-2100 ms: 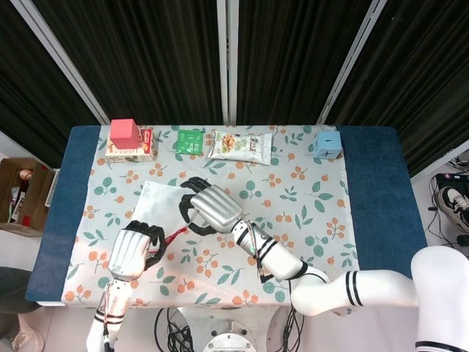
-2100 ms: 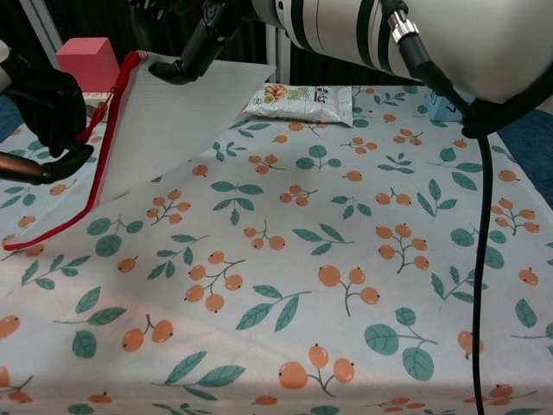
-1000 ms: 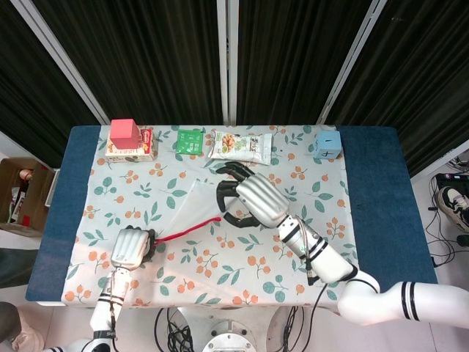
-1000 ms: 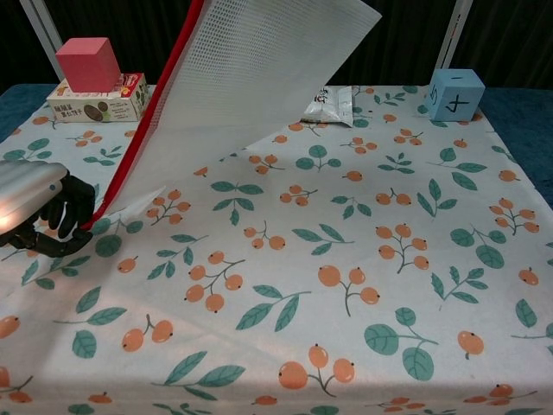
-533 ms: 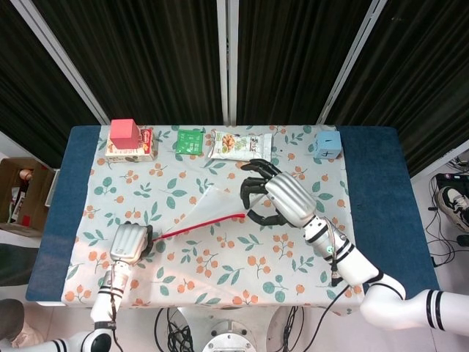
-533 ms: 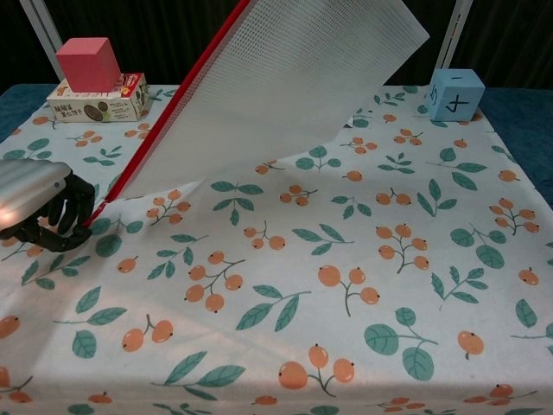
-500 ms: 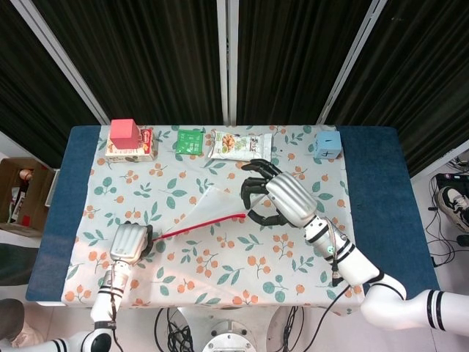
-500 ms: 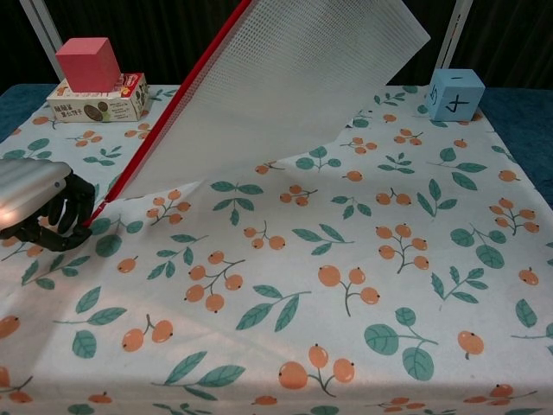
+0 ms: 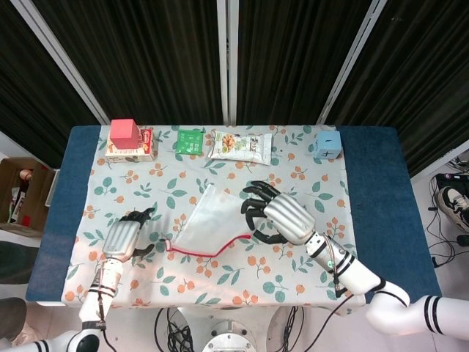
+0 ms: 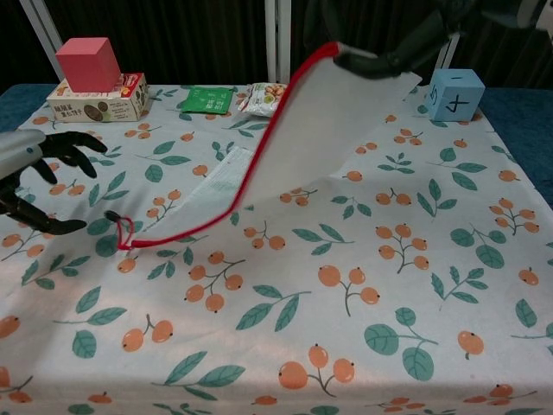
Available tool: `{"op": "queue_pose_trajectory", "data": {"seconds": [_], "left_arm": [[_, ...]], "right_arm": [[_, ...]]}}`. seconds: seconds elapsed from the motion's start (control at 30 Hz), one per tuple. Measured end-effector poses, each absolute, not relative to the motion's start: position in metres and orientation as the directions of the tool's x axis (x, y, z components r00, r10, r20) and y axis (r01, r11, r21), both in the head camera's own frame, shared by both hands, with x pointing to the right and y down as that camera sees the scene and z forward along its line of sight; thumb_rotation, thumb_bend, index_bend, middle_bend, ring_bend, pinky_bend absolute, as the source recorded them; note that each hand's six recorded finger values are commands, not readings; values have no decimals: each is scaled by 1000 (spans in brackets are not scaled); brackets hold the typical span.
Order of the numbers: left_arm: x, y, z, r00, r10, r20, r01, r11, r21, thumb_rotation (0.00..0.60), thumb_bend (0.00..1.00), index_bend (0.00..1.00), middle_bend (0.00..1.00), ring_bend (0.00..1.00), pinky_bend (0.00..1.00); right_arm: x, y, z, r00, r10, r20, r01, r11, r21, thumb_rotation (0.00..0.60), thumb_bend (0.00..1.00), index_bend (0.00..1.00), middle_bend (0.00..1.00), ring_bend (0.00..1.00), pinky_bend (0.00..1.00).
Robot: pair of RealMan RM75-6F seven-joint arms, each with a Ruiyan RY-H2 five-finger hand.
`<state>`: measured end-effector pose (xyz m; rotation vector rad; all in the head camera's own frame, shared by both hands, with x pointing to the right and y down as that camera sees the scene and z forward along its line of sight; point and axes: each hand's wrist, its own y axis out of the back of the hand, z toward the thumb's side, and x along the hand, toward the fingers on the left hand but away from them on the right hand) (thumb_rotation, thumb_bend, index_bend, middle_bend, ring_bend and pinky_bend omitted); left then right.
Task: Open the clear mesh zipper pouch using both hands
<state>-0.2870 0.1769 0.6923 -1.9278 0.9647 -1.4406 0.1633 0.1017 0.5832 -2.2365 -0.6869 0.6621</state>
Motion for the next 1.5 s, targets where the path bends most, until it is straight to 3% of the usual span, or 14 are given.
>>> {"op": "queue_pose_trajectory", "data": {"seconds": [0.17, 0.23, 0.33, 0.37, 0.5, 0.63, 0.83, 1.0, 1.2, 1.33, 1.5], "left_arm": [[-294, 170, 669, 193, -811, 552, -269, -585, -765, 600, 88, 69, 142, 85, 204], [-297, 170, 664, 187, -819, 543, -274, -574, -772, 600, 71, 69, 140, 83, 203], [-301, 169, 657, 172, -836, 521, -278, -549, -788, 600, 15, 32, 100, 67, 194], [-303, 168, 654, 166, -843, 511, -280, -537, -796, 600, 3, 11, 71, 57, 190], [-305, 168, 645, 158, -868, 470, -290, -496, -819, 600, 0, 0, 41, 48, 182], [-304, 172, 646, 177, -849, 499, -282, -529, -800, 600, 0, 0, 41, 48, 171], [-319, 169, 640, 159, -825, 542, -263, -565, -782, 600, 0, 14, 76, 67, 173], [-347, 158, 629, 70, -880, 469, -207, -473, -856, 600, 0, 74, 117, 94, 183], [-405, 155, 617, -20, -920, 390, 54, -391, -919, 600, 0, 130, 117, 94, 178], [-421, 168, 606, -30, -920, 391, 38, -392, -919, 600, 0, 131, 117, 94, 177], [-434, 207, 586, -41, -918, 395, 1, -395, -918, 600, 0, 131, 117, 94, 176]], "right_arm": [[175, 126, 615, 740, 577, -346, 155, -646, -747, 600, 244, 435, 208, 13, 0], [182, 133, 624, 734, 561, -382, 102, -647, -755, 600, 153, 315, 156, 0, 0], [195, 141, 636, 711, 537, -454, 20, -661, -750, 600, 10, 46, 34, 0, 0], [199, 143, 639, 699, 531, -479, -4, -667, -745, 600, 0, 14, 14, 0, 0], [222, 146, 652, 625, 512, -589, -91, -702, -706, 600, 0, 0, 0, 0, 0], [248, 149, 657, 536, 502, -678, -134, -743, -656, 600, 0, 0, 0, 0, 0], [275, 150, 645, 484, 505, -715, -149, -757, -636, 600, 0, 0, 0, 0, 0], [292, 140, 631, 459, 599, -657, -65, -714, -697, 600, 28, 7, 71, 0, 0], [329, 128, 601, 381, 796, -470, 75, -534, -842, 600, 64, 38, 113, 0, 0], [369, 139, 580, 298, 890, -346, 141, -399, -906, 600, 64, 38, 111, 0, 0], [409, 167, 565, 232, 931, -280, 209, -329, -921, 600, 64, 38, 109, 0, 0]]}}
